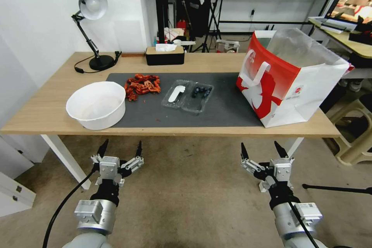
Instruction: Close the takeout container lid, then place the container into the takeout bag.
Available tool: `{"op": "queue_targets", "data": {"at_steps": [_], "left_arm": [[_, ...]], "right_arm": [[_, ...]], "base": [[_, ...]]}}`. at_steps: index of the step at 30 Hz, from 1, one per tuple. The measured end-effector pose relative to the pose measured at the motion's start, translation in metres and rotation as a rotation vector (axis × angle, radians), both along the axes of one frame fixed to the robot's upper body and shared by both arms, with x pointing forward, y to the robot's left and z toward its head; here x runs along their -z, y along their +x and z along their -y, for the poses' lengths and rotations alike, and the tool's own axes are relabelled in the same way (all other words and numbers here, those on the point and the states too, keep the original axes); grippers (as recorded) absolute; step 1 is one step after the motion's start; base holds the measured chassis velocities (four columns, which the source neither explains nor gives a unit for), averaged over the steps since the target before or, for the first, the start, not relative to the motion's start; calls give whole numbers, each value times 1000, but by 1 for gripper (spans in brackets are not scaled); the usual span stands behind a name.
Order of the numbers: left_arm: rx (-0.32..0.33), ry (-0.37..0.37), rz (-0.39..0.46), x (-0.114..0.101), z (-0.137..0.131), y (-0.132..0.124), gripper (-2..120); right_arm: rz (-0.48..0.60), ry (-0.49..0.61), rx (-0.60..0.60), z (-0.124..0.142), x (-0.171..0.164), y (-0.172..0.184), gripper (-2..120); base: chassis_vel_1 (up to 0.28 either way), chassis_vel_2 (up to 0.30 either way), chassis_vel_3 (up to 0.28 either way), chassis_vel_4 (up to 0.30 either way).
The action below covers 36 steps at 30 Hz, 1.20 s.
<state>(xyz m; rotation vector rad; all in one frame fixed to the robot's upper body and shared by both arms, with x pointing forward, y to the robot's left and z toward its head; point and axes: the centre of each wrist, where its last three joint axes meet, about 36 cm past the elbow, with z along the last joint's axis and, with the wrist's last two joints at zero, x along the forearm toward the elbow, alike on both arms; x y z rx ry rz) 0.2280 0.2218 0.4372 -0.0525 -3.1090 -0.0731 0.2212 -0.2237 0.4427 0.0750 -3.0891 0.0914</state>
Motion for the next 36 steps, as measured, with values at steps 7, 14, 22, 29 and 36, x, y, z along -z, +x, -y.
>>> {"op": "queue_targets", "data": {"at_steps": [7, 14, 22, 29, 36], "left_arm": [[21, -60, -20, -8, 5, 0, 100], [101, -245, -113, -31, 20, -3, 100], [135, -300, -153, -35, 24, -2, 100], [125, -293, -141, -31, 23, -2, 100], [122, -289, -136, -30, 23, -2, 100]], "right_arm": [[-93, 37, -63, 1, -31, -30, 100], [-145, 68, -113, 4, -50, -39, 100], [-134, 63, -111, 5, -47, -36, 100], [-127, 58, -110, 5, -45, -34, 100], [-125, 56, -110, 5, -43, -33, 100]], "base": [[0, 0, 0, 0], [0, 0, 0, 0], [0, 0, 0, 0], [0, 0, 0, 0], [0, 0, 0, 0]]}}
